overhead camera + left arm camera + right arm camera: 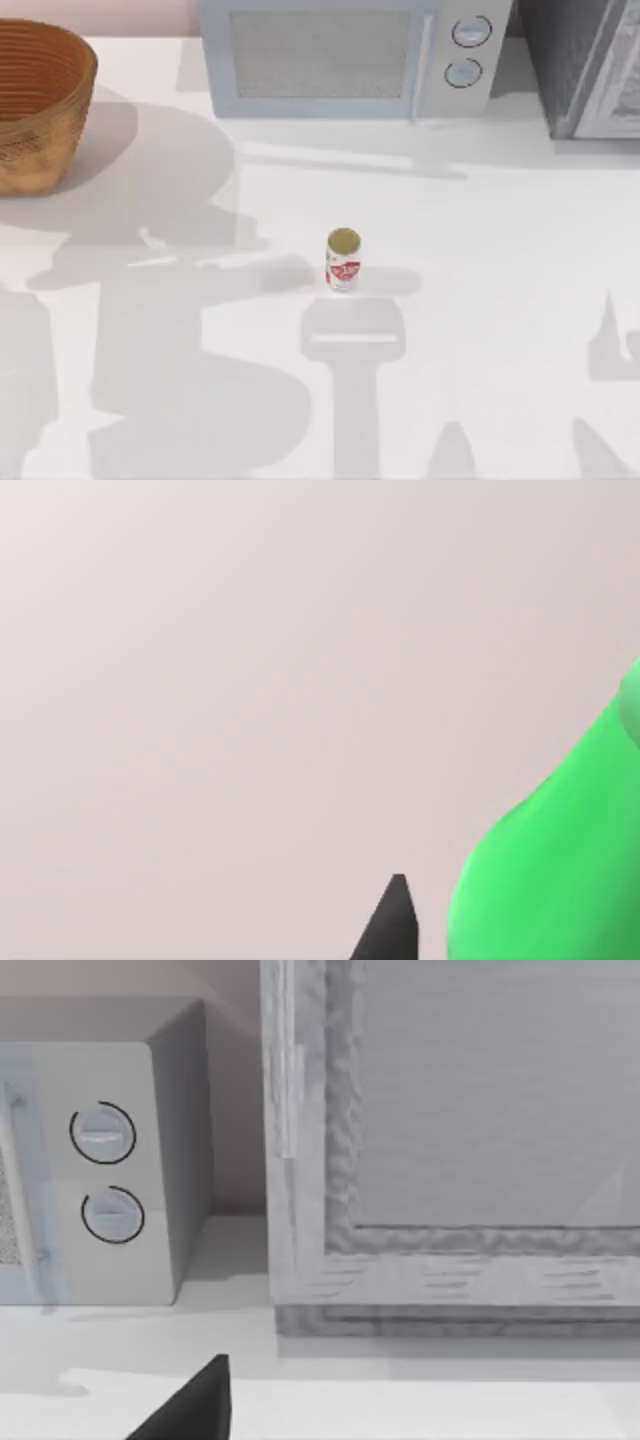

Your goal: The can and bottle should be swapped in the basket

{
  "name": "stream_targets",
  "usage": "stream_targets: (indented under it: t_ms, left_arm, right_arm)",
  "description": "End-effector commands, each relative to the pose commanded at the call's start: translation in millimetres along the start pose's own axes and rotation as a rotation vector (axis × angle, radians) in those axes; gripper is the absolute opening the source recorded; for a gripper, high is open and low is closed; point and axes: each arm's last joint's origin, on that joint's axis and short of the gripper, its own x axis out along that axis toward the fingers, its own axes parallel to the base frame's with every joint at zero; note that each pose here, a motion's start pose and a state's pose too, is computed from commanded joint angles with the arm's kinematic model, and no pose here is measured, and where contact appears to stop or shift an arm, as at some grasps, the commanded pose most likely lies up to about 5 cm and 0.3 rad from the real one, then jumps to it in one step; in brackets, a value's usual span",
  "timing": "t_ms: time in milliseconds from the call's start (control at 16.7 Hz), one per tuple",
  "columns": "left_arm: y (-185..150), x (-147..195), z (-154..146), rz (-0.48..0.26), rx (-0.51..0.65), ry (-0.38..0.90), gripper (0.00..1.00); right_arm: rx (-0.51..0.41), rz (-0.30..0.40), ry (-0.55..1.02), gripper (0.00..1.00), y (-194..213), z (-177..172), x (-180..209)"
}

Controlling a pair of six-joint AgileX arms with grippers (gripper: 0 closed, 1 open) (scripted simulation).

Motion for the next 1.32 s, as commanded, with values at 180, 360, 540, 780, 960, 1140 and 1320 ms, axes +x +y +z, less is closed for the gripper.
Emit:
stream_targets:
  t_ms: [180,360,540,780,960,1140,1320]
  left_arm:
    - [-15,3,3,-0.068,-0.036,0.161,0.0]
    - [-31,3,17,-0.139,-0.075,0.265,0.0]
    - [-44,4,32,-0.199,-0.106,0.308,0.0]
    - [-49,4,36,-0.218,-0.117,0.319,0.0]
    - [-47,5,33,-0.214,-0.116,0.327,0.0]
    - [-50,14,27,-0.215,-0.116,0.32,0.0]
    - [-54,26,13,-0.216,-0.117,0.325,0.0]
  right_arm:
    - [0.0,0.0,0.0,1.0,0,0,0]
    - [0.0,0.0,0.0,1.0,0,0,0]
    - [0.0,0.0,0.0,1.0,0,0,0]
    - [0.0,0.0,0.0,1.0,0,0,0]
    - [0.0,0.0,0.0,1.0,0,0,0]
    - [0.0,0.0,0.0,1.0,0,0,0]
    - [0.0,0.0,0.0,1.0,0,0,0]
